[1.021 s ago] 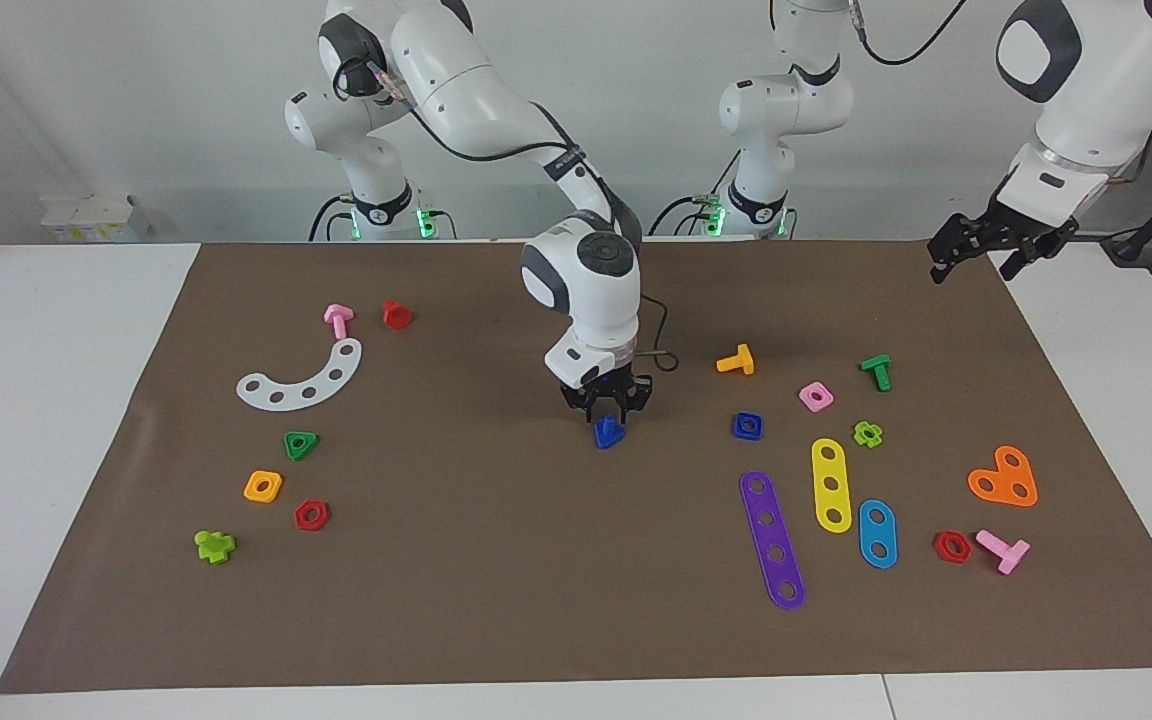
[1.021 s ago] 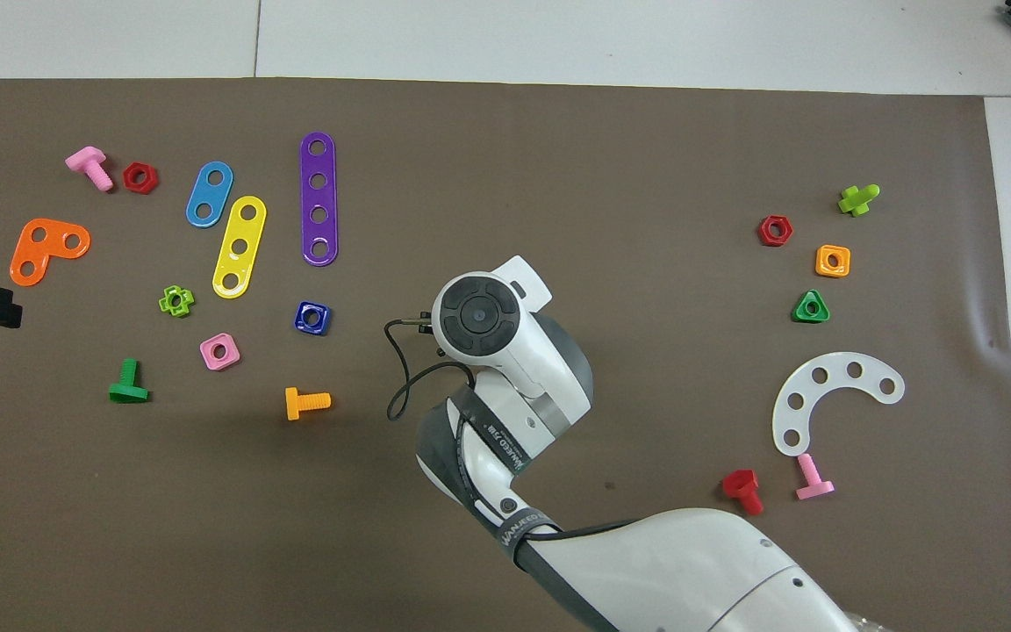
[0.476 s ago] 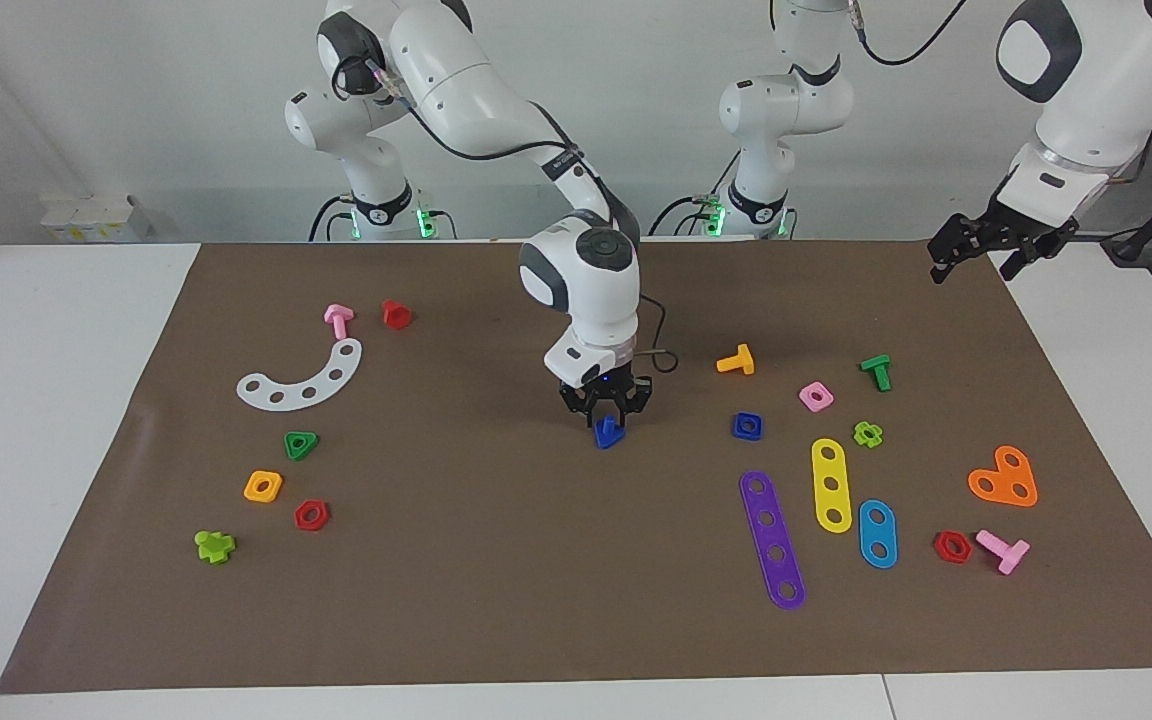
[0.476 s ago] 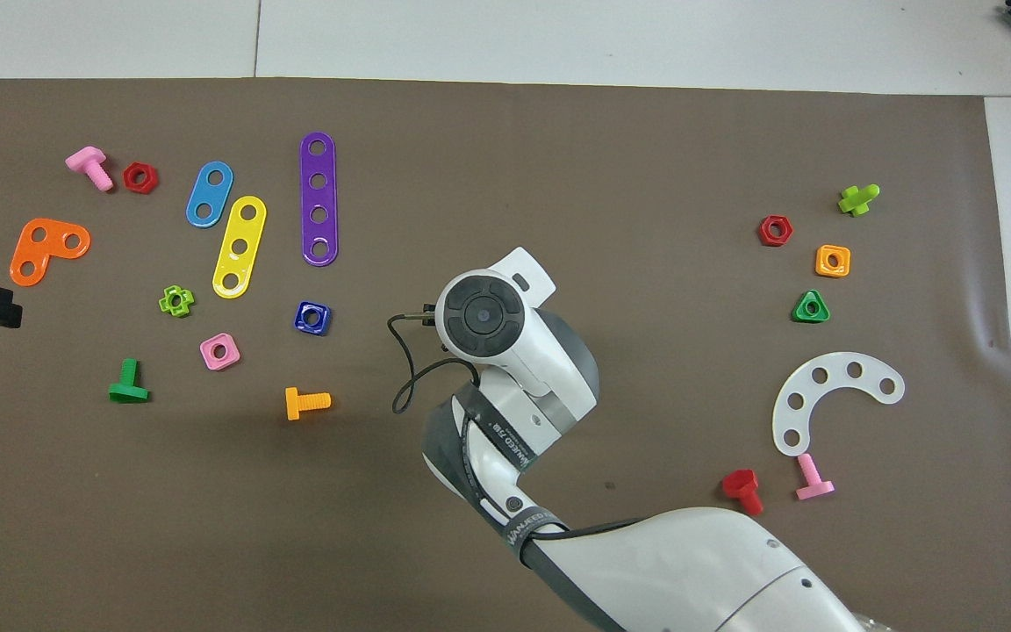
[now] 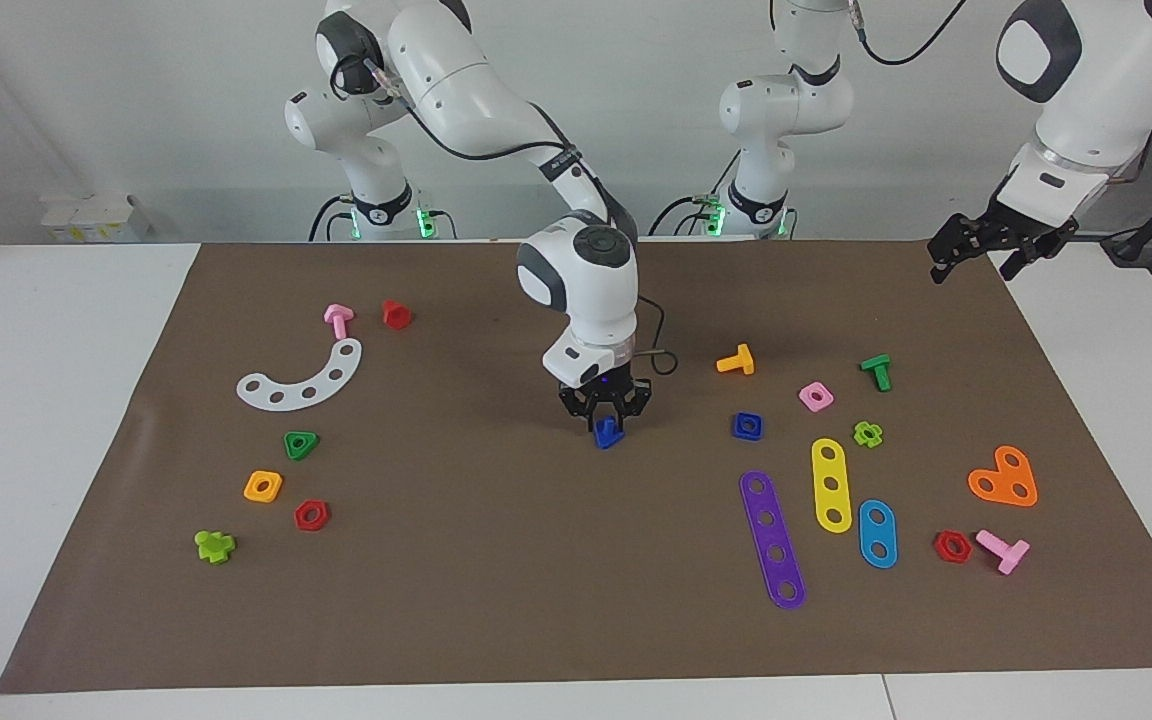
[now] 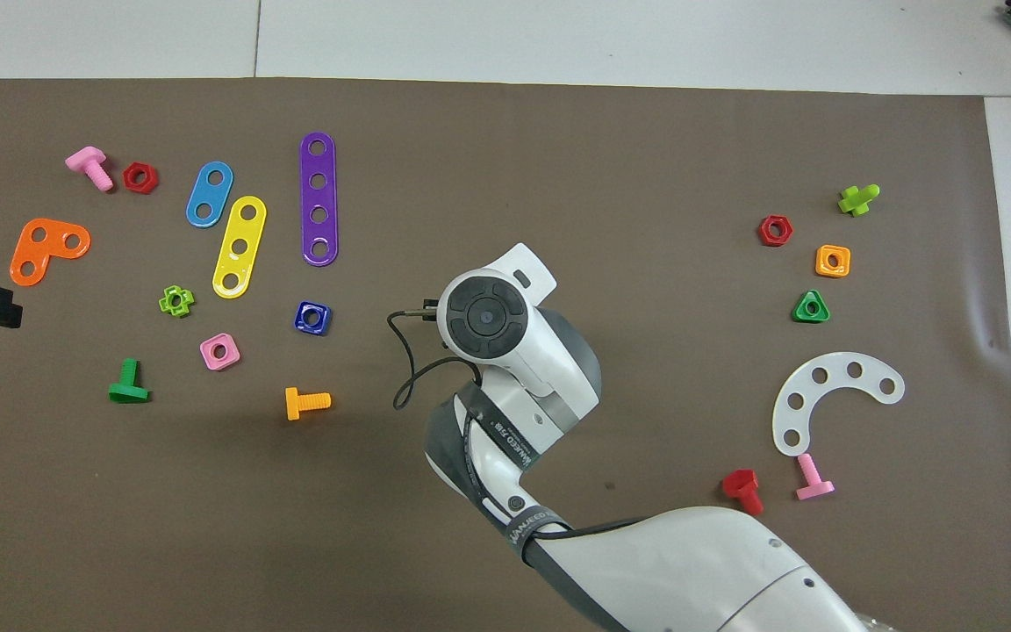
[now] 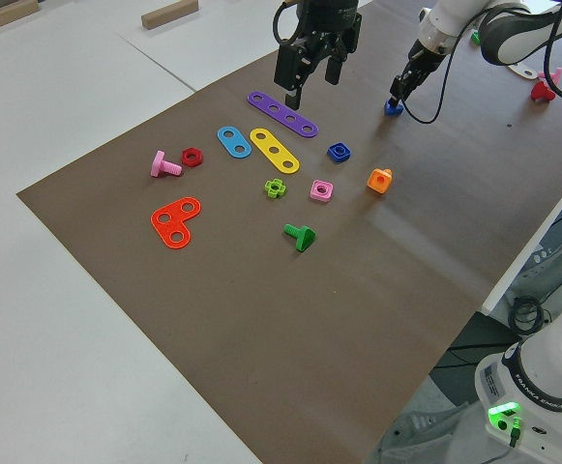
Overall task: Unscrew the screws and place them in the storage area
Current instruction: 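Lower the right gripper onto the blue triangle and close it, then lift the blue triangle with the right gripper toward the green triangle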
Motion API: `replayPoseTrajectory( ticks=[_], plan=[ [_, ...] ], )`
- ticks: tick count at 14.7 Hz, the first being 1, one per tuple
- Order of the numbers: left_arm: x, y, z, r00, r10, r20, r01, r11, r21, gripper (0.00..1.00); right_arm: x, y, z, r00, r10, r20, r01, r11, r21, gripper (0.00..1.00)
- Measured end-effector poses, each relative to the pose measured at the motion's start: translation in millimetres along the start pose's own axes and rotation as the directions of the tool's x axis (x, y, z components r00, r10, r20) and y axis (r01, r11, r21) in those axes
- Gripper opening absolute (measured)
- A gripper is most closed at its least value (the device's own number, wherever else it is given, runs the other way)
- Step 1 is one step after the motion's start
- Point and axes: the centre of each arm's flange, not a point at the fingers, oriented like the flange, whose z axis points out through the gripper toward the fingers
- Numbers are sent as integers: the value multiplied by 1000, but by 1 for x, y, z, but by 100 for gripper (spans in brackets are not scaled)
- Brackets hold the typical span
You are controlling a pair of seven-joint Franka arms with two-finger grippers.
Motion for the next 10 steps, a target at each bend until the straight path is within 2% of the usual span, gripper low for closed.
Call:
replayPoseTrajectory(
  ticks=[1, 3, 4, 8, 10],
  plan=[
    [0, 0, 0, 1000, 0, 0, 0, 1000, 0, 100, 0, 0, 0, 1000, 0, -4, 0, 1000, 4, 44],
    [0, 1, 0, 1000, 2, 0, -2, 1000, 0, 100, 0, 0, 0, 1000, 0, -5, 0, 1000, 5, 23],
    [0, 2, 0, 1000, 3, 1, -3, 1000, 0, 100, 1, 0, 0, 1000, 1, -6, -1, 1000, 5, 19],
    [0, 2, 0, 1000, 2, -1, -2, 1000, -7, 100, 12, 12, -2, 1000, 21, -11, -21, 1000, 2, 19],
    [0, 3, -1, 1000, 1, -2, -1, 1000, -15, 100, 32, 32, -23, 999, 32, -23, -32, 999, -6, 19]
  ],
)
